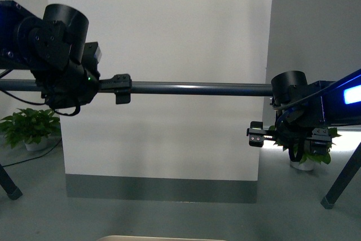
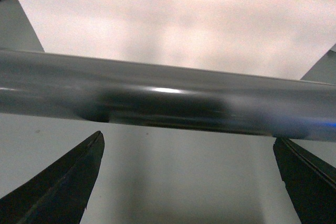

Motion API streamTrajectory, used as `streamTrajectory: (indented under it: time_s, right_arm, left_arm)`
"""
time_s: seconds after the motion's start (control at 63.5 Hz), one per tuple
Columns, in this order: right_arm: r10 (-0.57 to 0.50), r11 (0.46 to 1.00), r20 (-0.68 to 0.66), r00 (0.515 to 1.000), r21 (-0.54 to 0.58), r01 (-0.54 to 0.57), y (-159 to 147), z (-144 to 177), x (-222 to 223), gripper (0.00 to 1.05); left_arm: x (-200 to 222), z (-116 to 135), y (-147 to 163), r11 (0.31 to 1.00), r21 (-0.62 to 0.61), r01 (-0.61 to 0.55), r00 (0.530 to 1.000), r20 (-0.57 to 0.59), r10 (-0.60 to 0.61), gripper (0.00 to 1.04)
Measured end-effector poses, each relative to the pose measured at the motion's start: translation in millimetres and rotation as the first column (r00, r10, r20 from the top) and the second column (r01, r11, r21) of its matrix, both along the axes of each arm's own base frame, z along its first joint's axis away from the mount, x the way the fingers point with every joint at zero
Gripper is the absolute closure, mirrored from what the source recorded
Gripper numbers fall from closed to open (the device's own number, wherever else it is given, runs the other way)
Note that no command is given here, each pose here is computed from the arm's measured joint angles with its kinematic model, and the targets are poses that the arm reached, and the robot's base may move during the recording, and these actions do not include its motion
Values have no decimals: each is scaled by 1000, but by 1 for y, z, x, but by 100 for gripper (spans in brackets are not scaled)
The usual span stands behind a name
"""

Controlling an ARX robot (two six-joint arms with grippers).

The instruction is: Move hamper under clothes hanger

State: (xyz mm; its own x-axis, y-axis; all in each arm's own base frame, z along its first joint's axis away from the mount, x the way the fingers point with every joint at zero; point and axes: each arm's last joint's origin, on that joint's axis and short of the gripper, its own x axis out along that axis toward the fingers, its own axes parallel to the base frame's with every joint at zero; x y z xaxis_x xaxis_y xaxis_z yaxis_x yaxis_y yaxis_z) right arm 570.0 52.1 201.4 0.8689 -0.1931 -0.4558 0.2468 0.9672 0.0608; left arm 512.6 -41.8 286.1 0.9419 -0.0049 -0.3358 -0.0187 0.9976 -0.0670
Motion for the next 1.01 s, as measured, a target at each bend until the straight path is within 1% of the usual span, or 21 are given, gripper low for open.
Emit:
streamTrajectory:
  time_s: [0.126, 0.268, 0.315, 0.409, 0.551, 0.646, 0.709, 0.819, 0.929, 1.008]
  right_arm:
    - [35, 999, -12, 999, 34, -34, 4, 0, 2, 8]
    - [61, 993, -50, 997, 104, -56, 16, -8, 3, 8]
    - [71, 992, -59, 996, 111, -64, 21, -9, 3, 8]
    - [128, 984, -79, 989, 133, -117, 42, -16, -1, 8]
    - [200, 972, -109, 974, 150, -182, 73, -28, -9, 8]
    - [245, 960, -130, 961, 171, -221, 92, -39, -16, 8]
    - [256, 958, -138, 957, 170, -232, 99, -44, -20, 8]
    - [224, 969, -135, 965, 137, -206, 94, -42, -30, 8]
    - [203, 975, -102, 974, 117, -191, 88, -27, -40, 8]
    - [191, 978, -68, 979, 103, -184, 84, -11, -51, 8]
  left_arm:
    - [-1, 1, -7, 1000, 8, 28, 1000, -12, -27, 7]
    - [-2, -12, -9, 1000, 15, 27, 998, -56, -26, 7]
    - [-2, -17, -9, 1000, 18, 24, 997, -71, -22, 7]
    - [-2, -31, -8, 999, 31, 11, 994, -110, -7, 7]
    - [-1, -44, -6, 999, 43, -4, 990, -142, 10, 7]
    - [-1, -46, -5, 999, 42, -7, 990, -139, 13, 7]
    - [-1, -46, -4, 999, 42, -9, 991, -132, 14, 7]
    - [-6, -50, -8, 999, 44, -5, 990, -143, 12, 7]
    - [-14, -52, -15, 999, 33, 17, 989, -150, -11, 7]
    - [-23, -45, -20, 999, 27, 29, 990, -138, -25, 7]
